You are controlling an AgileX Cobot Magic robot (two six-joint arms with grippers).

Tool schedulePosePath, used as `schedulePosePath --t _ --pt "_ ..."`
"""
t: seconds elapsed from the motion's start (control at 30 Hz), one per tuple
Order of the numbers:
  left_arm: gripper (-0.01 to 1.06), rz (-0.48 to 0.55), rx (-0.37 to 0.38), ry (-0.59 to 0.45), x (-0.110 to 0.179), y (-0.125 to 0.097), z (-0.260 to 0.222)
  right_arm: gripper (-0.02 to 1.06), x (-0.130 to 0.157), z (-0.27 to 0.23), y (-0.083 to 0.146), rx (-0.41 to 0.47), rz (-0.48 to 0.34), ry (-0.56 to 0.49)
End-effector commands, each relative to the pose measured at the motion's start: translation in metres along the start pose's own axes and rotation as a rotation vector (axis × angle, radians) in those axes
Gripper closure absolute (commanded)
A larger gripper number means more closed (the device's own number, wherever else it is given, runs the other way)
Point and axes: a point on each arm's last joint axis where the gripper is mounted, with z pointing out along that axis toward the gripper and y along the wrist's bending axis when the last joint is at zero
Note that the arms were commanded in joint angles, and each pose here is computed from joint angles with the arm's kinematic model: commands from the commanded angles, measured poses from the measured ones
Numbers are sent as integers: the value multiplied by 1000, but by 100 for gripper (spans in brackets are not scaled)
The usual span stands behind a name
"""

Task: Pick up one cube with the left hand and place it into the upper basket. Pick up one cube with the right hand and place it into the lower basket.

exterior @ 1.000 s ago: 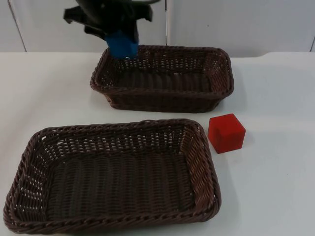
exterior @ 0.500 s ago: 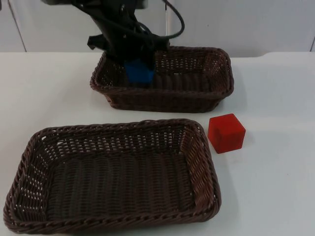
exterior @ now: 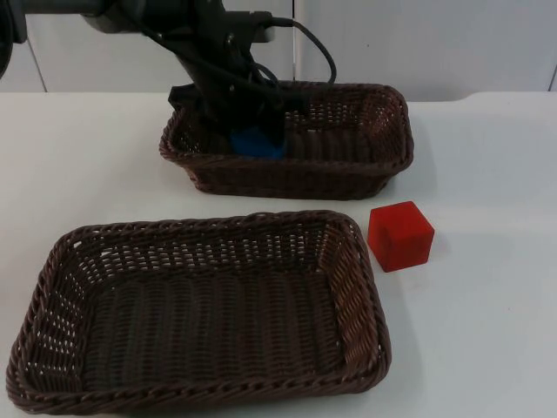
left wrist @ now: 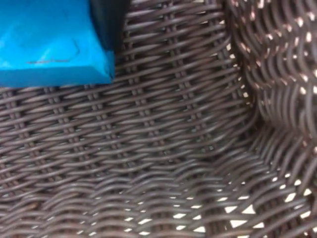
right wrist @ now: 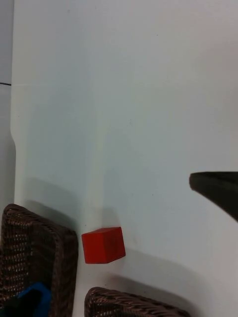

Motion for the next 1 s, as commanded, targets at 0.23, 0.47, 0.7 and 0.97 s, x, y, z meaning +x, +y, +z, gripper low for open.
schedulePosePath --t 0.23,0.47,0.7,0.97 --pt "14 -25 45 13 -11 -9 -14 0 0 0 -1 12 -11 -7" --pt "14 -14 62 16 -26 -15 -40 0 0 0 -1 12 -11 -7" --pt "14 9 60 -62 -45 -21 -90 0 0 0 -1 12 -11 -7" --pt "14 25 55 -124 -58 -26 -143 0 0 0 -1 12 -11 -7"
